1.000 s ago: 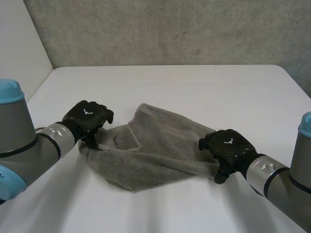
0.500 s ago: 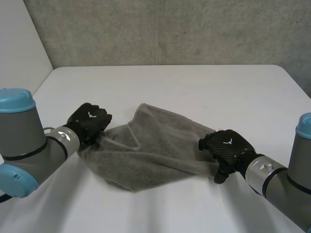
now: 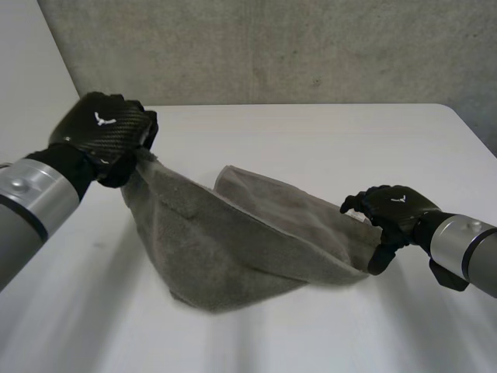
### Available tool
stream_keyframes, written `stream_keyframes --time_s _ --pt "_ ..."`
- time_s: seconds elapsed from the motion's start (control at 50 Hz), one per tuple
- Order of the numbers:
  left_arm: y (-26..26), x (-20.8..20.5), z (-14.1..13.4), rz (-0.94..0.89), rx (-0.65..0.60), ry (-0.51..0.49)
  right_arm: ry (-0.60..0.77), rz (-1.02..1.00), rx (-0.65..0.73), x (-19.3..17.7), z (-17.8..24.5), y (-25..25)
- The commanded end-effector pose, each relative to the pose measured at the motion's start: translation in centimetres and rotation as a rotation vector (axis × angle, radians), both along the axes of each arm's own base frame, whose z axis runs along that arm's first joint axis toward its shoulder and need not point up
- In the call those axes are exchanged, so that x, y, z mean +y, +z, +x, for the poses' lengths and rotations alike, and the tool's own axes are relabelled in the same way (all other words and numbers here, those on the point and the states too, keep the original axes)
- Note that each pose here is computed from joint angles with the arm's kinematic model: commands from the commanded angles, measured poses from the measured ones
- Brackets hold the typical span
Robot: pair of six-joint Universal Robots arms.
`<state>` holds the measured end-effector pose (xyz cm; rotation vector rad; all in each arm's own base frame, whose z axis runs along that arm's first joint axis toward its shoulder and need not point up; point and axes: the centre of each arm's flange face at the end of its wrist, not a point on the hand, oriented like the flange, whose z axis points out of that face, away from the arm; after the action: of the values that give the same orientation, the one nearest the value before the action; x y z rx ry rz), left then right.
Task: Fold the towel.
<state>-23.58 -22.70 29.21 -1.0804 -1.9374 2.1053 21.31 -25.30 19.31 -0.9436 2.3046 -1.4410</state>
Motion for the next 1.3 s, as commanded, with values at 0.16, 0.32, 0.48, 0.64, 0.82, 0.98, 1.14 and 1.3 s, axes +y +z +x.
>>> stream_keyframes --time_s 0.16,0.32,0.48,0.64,0.82,0.98,1.14,1.3 --pt "2.4 2.6 0.8 -0.016 0.094 0.001 -0.009 0.246 -0.193 0.9 0.8 -2.0" --pt "2.6 2.6 0.9 -0.014 0.106 0.007 -0.012 0.27 -0.189 0.8 0.8 -3.9" --pt "3.1 2.6 1.0 -0.009 0.152 0.008 -0.015 0.19 -0.2 -0.4 1.0 -5.8" --pt "3.0 2.4 1.1 0.0 0.159 0.018 -0.018 0.13 -0.19 -0.9 0.7 -5.0" --pt "3.2 2.0 1.5 -0.008 0.159 0.036 -0.067 -0.304 -0.229 -0.8 -1.9 7.9" --pt "4.5 2.1 1.7 -0.019 0.205 0.039 -0.095 -0.574 -0.203 1.7 -3.9 18.9" --pt "5.4 1.5 2.2 0.036 0.289 0.061 -0.056 -0.467 -0.035 1.2 -3.7 19.0" --pt "1.7 -1.2 2.5 0.164 0.258 0.111 0.094 -0.208 0.19 0.4 -0.1 12.0"
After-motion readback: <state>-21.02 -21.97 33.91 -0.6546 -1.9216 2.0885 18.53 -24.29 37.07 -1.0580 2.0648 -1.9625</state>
